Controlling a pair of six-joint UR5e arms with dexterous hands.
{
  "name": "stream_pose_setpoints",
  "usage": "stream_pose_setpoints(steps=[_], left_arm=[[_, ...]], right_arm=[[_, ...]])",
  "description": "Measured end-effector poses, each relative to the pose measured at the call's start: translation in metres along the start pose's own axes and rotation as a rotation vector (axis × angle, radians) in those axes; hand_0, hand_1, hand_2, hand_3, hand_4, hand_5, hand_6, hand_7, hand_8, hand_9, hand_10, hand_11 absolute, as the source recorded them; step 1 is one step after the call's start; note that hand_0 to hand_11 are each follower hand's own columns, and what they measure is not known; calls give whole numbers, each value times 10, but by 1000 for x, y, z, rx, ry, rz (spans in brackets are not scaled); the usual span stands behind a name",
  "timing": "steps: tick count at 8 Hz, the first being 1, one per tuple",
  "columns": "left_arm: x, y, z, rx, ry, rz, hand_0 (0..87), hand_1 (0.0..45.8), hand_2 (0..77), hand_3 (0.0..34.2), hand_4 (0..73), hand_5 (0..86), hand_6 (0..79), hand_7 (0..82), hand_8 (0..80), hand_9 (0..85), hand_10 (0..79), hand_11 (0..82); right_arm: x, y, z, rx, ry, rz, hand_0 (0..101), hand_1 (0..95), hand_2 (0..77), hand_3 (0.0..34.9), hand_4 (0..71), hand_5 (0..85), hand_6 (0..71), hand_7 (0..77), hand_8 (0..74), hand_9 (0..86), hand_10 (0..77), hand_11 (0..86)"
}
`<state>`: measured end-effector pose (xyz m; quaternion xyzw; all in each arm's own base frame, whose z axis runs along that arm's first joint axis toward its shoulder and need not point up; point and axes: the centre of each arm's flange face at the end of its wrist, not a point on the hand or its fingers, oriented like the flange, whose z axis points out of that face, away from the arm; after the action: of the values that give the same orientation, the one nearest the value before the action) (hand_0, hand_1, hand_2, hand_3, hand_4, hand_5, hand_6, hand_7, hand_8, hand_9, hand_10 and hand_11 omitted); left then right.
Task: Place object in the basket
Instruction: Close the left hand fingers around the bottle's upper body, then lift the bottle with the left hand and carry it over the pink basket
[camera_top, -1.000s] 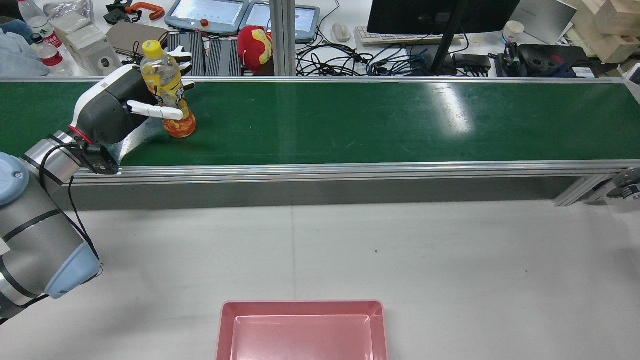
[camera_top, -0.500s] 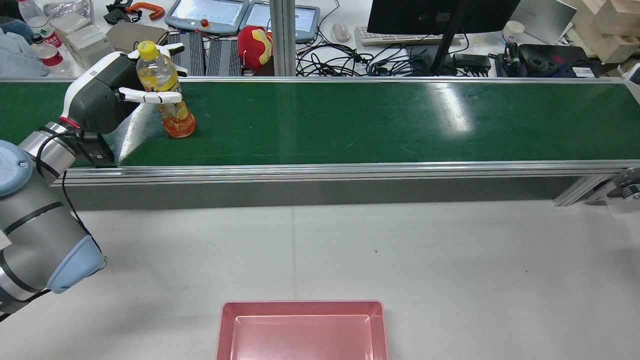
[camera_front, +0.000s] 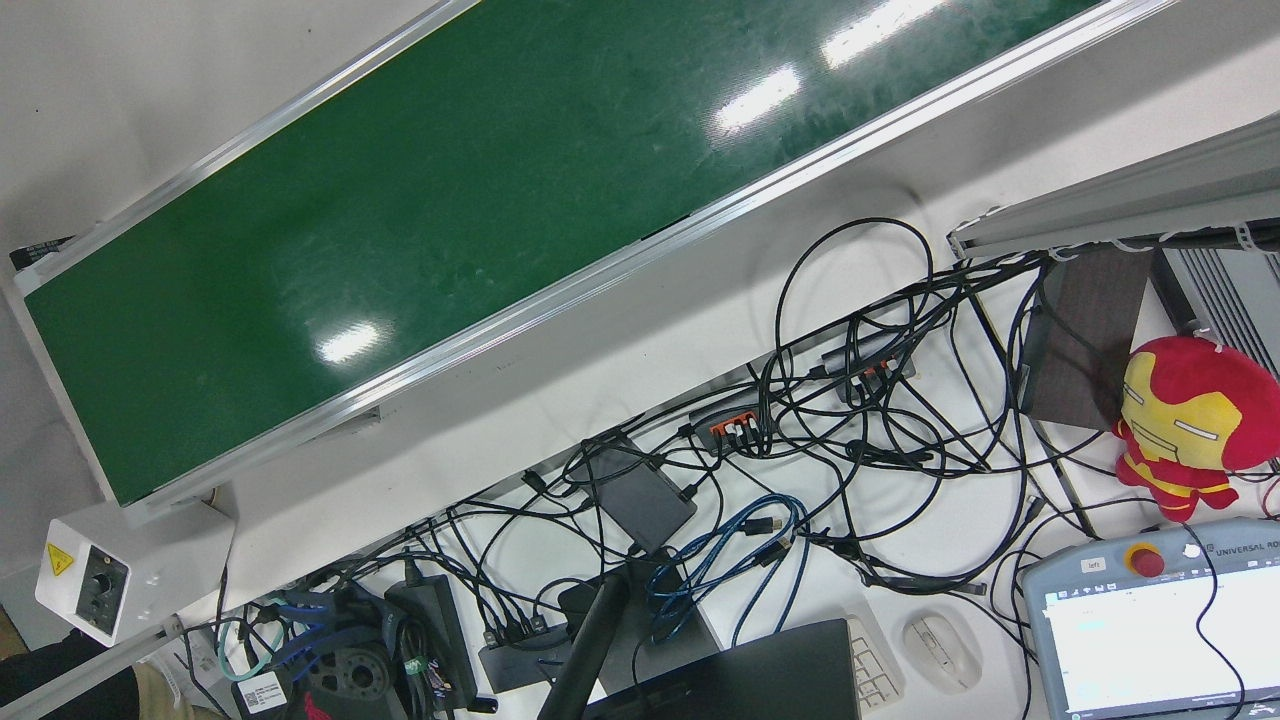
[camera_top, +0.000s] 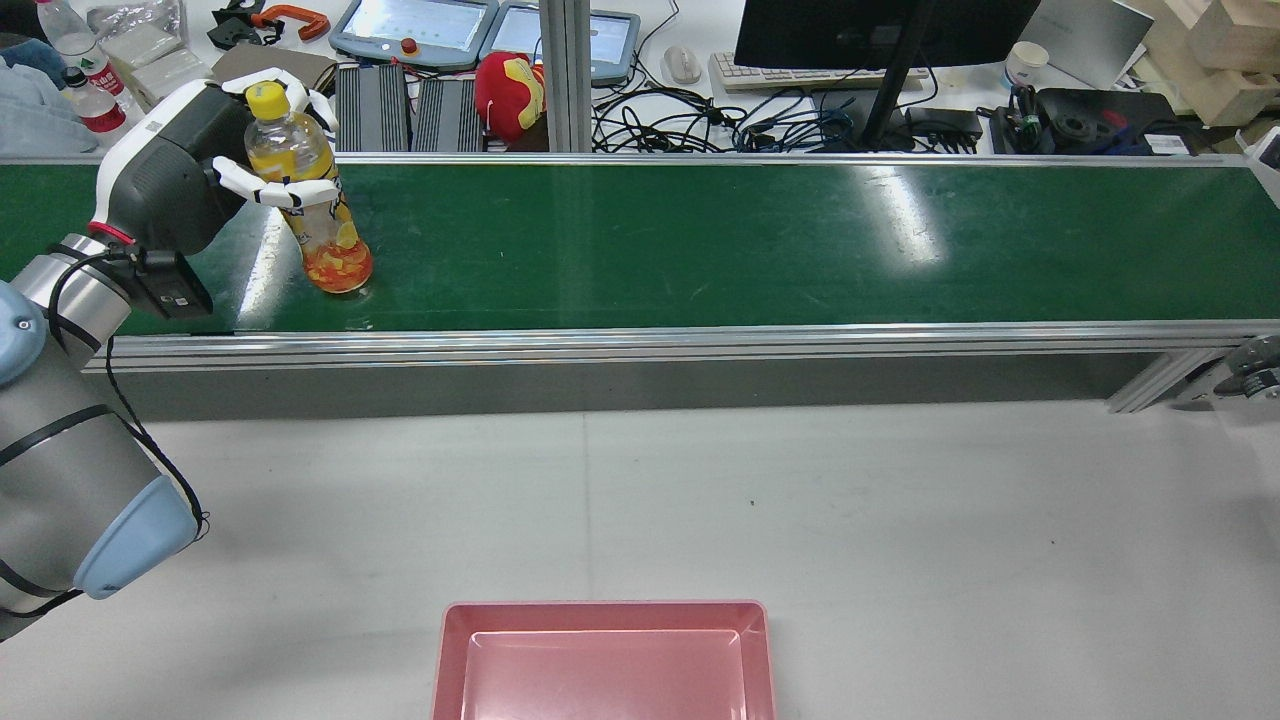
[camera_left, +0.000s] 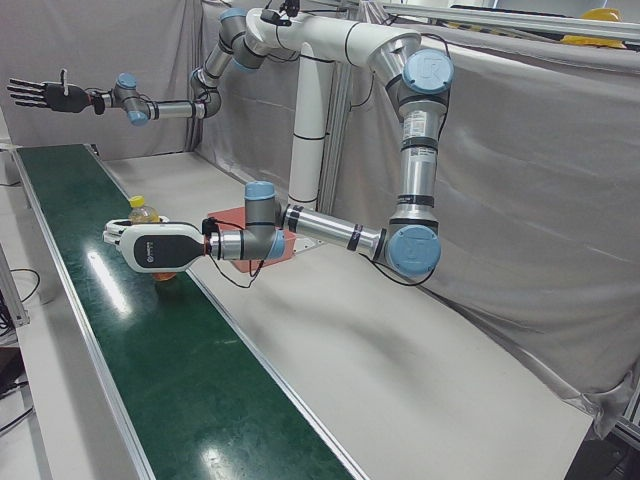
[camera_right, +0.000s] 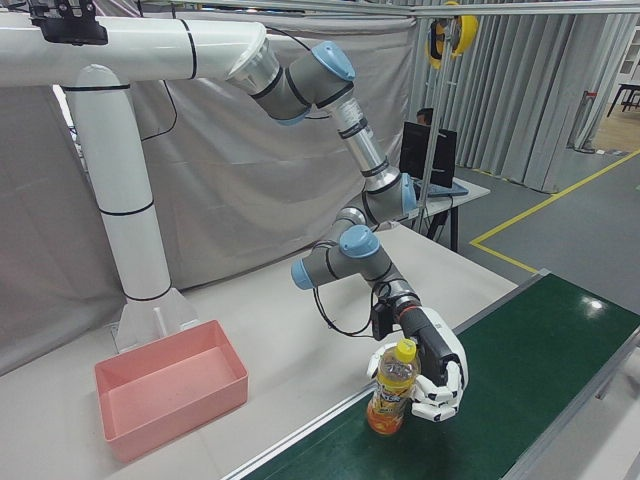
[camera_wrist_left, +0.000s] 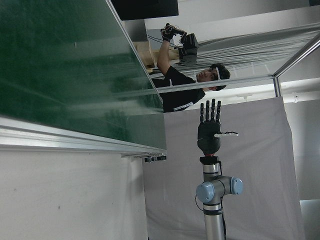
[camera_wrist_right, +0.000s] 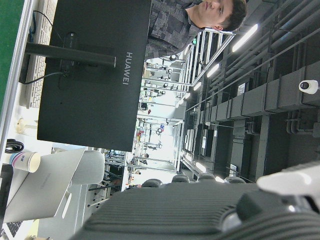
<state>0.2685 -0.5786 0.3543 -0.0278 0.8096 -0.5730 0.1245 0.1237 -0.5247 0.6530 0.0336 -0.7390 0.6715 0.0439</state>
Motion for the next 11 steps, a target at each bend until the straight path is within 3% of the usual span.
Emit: stream_pose_setpoints(steps=[1,2,5,6,8,11], left_arm=[[2,4,-1,-6,1,-3,712,54,327,0,360,704,398,469,654,753,704,742],[7,13,-5,-11,1,-5,708,54,327,0,360,704,393,469,644,753,704,693],[24,52,-25,-40,-4,-16,702,54,327,0,360,704,393,469,649,753,704,693],[25,66,-34,-64,-31,-24,699,54,327,0,360,704,393,469,649,753,704,693],[2,94,-51,-131,-142,-45,694,54,327,0,360,709,387,469,649,753,704,698],[-77,148,-95,-231,-318,-40,694,54,333,0,360,709,349,431,611,758,682,704]], right_arm=[[0,0,0,0,0,0,2,0,5,1,0,0,0,5,0,0,0,0],[0,0,0,0,0,0,1,0,5,2,0,0,0,5,0,0,0,0],[0,0,0,1,0,0,1,0,5,2,0,0,0,5,0,0,0,0],[0,0,0,0,-1,0,1,0,5,2,0,0,0,5,0,0,0,0],[0,0,0,0,-1,0,2,0,5,2,0,0,0,5,0,0,0,0],[0,0,0,0,0,0,1,0,5,2,0,0,0,5,0,0,0,0]])
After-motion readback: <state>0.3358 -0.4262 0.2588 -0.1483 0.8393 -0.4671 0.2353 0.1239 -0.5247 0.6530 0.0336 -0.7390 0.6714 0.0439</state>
